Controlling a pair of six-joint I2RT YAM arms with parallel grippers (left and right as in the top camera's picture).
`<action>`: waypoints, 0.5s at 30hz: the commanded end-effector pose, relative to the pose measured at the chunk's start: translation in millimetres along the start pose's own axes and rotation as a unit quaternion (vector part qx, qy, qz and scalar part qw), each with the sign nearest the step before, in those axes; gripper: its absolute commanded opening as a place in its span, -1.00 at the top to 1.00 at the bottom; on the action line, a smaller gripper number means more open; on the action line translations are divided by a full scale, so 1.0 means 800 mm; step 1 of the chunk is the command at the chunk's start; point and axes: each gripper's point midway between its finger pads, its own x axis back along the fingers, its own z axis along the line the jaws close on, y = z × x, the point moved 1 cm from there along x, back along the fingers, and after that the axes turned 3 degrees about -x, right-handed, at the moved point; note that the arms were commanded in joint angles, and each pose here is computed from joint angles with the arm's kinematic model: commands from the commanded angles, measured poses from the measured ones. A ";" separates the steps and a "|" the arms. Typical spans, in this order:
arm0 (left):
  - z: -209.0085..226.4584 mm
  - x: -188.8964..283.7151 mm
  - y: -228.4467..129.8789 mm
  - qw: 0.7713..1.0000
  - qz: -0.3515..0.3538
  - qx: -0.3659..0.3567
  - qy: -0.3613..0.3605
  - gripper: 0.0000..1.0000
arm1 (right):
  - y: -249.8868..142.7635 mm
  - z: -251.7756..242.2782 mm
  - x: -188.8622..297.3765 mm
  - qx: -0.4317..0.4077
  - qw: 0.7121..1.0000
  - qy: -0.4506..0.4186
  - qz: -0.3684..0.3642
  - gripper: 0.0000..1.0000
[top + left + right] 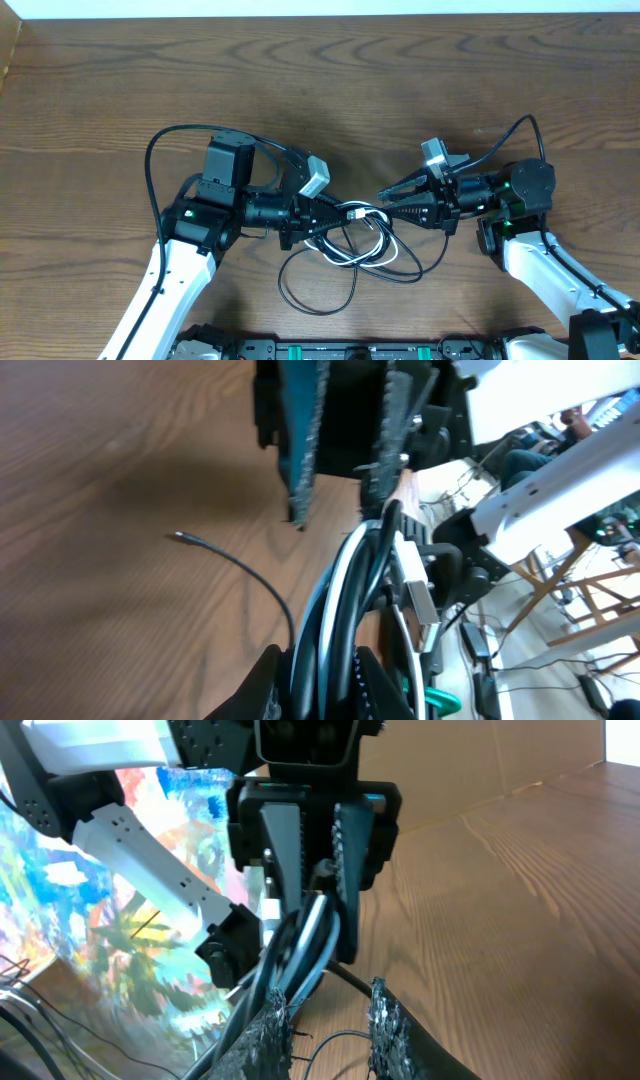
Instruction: Untangle cables
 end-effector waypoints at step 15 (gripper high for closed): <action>0.045 -0.015 -0.019 0.998 0.026 0.051 0.016 0.85 | -0.002 0.037 -0.026 0.009 0.998 0.059 0.030 0.41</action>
